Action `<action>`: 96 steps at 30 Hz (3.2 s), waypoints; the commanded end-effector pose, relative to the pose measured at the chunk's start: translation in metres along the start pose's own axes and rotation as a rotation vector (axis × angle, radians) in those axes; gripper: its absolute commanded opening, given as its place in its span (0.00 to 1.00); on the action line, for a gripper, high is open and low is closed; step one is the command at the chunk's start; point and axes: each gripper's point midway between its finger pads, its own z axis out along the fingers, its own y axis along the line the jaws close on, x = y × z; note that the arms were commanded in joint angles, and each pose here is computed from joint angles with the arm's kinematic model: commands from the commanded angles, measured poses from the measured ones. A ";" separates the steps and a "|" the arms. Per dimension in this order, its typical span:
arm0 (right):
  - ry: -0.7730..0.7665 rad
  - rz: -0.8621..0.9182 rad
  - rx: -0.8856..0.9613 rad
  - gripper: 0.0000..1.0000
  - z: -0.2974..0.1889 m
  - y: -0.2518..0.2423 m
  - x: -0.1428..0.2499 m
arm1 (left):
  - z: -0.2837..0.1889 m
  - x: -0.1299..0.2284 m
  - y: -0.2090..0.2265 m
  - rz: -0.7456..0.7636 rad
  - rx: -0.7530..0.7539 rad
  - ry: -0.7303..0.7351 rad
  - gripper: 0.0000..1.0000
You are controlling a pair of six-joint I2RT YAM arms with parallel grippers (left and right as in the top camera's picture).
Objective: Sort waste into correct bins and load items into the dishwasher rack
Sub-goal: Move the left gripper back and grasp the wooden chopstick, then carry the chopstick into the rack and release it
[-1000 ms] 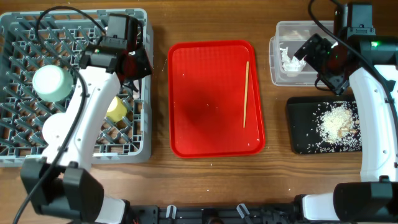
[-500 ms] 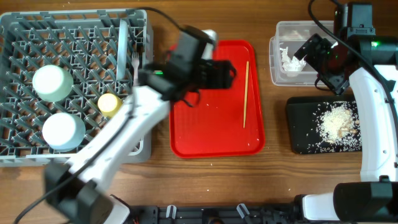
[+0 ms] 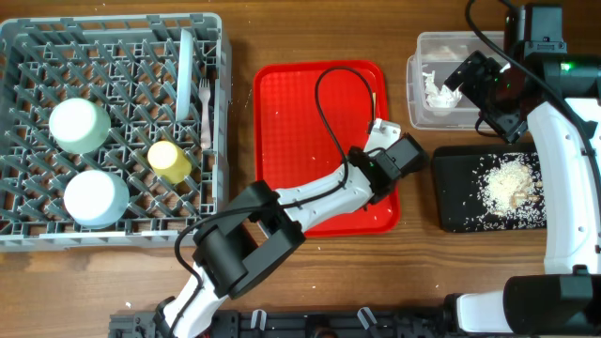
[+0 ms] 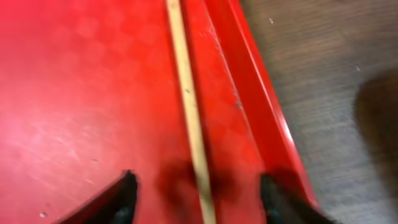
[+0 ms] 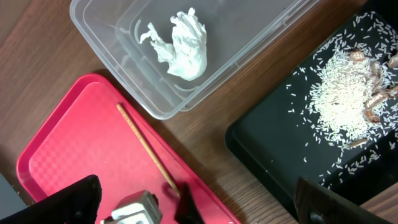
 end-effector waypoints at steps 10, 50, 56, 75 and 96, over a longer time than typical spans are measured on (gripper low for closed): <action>-0.045 0.020 -0.012 1.00 -0.013 0.000 -0.007 | 0.035 0.026 0.011 0.016 -0.073 0.046 0.26; -0.046 0.020 -0.012 1.00 -0.012 0.000 -0.008 | -0.110 -0.031 0.304 -0.266 -0.332 0.243 0.04; -0.045 0.020 -0.012 1.00 -0.012 0.000 -0.008 | -0.119 -0.054 0.328 -0.339 -0.342 0.131 0.04; -0.046 0.020 -0.012 1.00 -0.012 0.000 -0.008 | -0.140 -0.056 0.345 -0.384 -0.359 0.099 0.04; -0.045 0.020 -0.012 1.00 -0.012 0.000 -0.008 | -0.277 0.011 0.275 -0.586 0.002 0.202 1.00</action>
